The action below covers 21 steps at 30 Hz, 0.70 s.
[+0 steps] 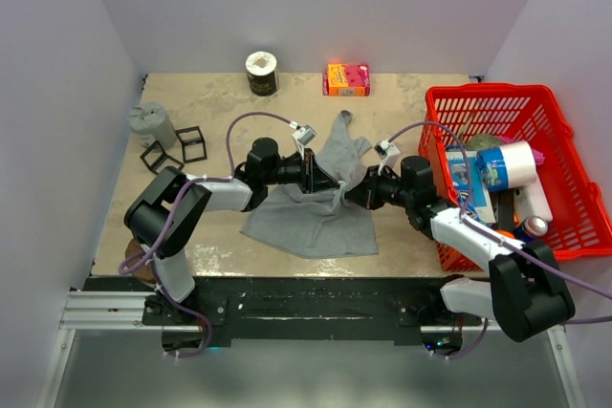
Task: Pin the brooch onto the clothing
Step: Cross the brooch over the flattened clothing.
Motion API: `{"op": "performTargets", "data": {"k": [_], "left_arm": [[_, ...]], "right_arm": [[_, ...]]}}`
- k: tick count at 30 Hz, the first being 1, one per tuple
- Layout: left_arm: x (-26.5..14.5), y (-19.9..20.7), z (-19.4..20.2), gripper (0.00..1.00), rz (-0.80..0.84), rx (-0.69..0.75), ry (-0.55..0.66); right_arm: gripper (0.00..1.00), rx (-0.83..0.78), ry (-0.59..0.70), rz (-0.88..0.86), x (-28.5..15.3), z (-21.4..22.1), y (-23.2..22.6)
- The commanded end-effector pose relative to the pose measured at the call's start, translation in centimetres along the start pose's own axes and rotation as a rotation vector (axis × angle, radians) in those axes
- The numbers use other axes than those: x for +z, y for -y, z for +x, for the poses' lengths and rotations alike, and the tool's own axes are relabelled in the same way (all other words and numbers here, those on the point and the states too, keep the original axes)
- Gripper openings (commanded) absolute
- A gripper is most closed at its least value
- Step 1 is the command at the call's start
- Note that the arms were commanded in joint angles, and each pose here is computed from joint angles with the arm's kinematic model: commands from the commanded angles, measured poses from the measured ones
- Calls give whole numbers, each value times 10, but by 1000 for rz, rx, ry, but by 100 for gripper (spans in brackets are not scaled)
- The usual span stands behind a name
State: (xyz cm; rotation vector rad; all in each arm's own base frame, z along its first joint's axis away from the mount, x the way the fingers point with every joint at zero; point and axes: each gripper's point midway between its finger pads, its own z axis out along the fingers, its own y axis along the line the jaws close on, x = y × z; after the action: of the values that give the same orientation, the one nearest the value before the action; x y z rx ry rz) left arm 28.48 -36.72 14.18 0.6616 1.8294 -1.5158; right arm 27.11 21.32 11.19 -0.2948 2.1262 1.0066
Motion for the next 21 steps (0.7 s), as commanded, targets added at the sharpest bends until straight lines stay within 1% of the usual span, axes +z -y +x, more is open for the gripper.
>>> {"op": "performTargets", "data": {"k": [1,21], "left_arm": [[0,33,-24,0,129,72,68],[-1,40,-22,0,174,36,91]], "right_arm": [[0,12,-14,-22,2,8,0],[0,30,-28,-77,11,16,-11]]}}
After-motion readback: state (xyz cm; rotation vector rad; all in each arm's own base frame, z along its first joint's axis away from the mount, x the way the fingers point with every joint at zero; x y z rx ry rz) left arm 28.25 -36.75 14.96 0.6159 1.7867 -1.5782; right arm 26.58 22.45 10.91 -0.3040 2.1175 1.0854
